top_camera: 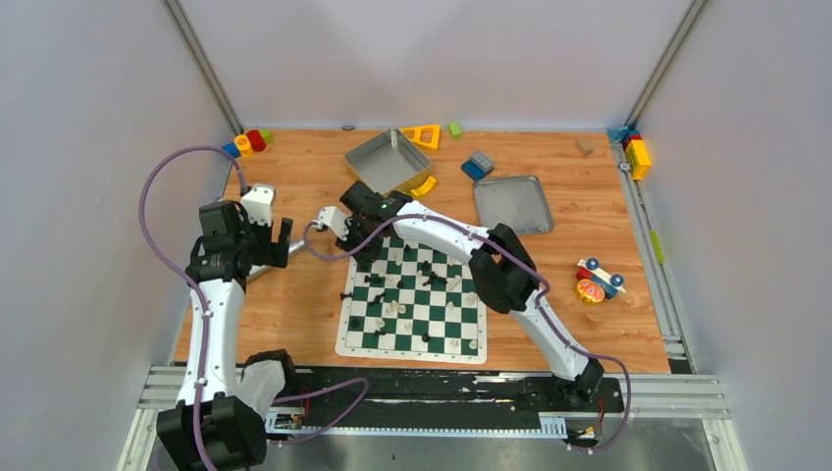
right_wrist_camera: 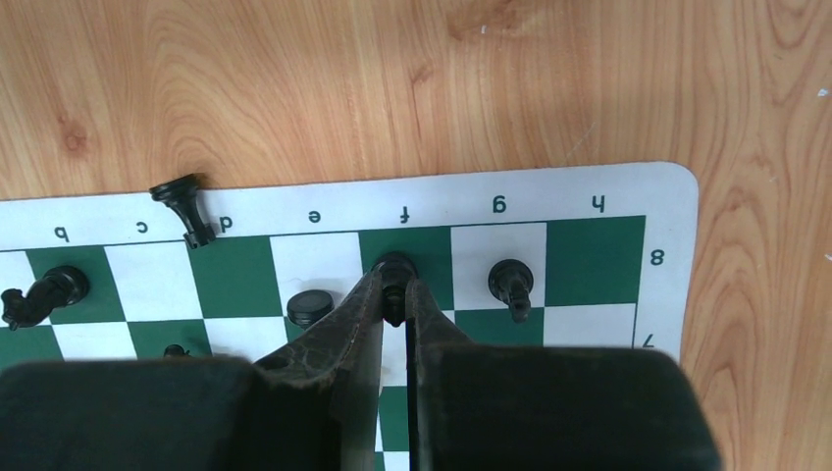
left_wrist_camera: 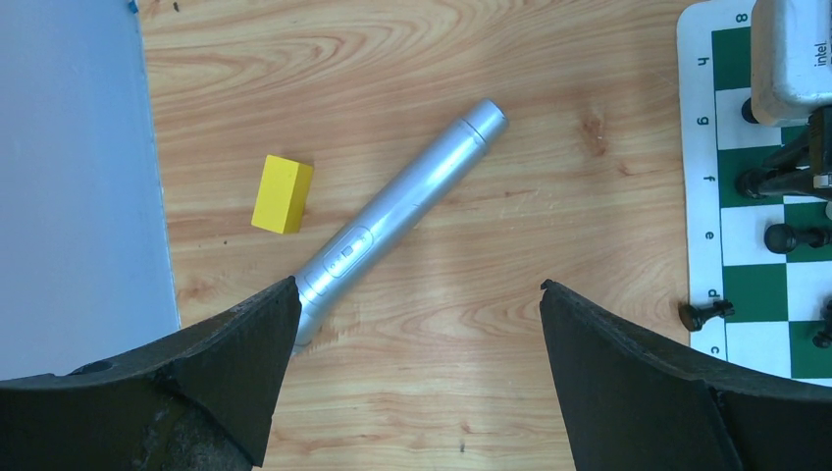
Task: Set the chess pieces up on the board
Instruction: Place the chess piece on the chessboard.
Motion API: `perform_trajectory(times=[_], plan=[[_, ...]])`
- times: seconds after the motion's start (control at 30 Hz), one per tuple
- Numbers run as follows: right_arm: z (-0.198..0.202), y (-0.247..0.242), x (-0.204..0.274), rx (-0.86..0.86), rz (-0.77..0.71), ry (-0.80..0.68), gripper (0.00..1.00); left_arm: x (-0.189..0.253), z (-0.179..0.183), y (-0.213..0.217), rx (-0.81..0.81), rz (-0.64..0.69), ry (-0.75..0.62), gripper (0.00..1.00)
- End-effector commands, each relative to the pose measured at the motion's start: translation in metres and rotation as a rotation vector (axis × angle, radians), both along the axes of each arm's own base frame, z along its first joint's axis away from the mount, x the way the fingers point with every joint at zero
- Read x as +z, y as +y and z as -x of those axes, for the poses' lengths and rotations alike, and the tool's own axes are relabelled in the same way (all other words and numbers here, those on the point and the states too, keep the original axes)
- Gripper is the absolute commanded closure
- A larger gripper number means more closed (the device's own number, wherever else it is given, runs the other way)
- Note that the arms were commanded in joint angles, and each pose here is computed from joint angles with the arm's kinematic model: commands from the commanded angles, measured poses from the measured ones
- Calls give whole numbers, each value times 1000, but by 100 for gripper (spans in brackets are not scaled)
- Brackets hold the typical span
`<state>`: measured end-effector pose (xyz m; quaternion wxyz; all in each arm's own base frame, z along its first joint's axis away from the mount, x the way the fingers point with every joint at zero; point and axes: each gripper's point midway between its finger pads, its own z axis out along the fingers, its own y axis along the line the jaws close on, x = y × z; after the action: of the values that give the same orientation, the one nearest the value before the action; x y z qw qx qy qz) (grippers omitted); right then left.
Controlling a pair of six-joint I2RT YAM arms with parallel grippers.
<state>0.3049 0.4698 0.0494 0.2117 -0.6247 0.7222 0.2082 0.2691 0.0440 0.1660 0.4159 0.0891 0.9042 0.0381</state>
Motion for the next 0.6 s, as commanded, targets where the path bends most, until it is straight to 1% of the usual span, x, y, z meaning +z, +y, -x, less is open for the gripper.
perform_trajectory(times=[0.0, 0.13, 0.23, 0.3, 0.37, 0.5, 0.57], plan=[[-8, 9, 13, 12, -26, -59, 99, 12, -7, 2, 5, 2, -52, 1], [-8, 8, 12, 14, -21, -61, 98, 12, -7, 1, 4, 4, -50, 1], [-3, 8, 8, 22, -13, -55, 95, 11, -7, 1, 2, 3, -48, 1], [-1, 8, 7, 25, -10, -51, 88, 10, -7, 1, 0, 5, -46, 1], [0, 9, 9, 26, -14, -50, 79, 10, -7, 0, -2, 6, -46, 1], [0, 10, 23, 24, -36, -60, 59, 9, -7, 0, -5, 8, -43, 1], [0, 10, 35, 17, -52, -72, 54, 9, -7, 0, -8, 8, -43, 1]])
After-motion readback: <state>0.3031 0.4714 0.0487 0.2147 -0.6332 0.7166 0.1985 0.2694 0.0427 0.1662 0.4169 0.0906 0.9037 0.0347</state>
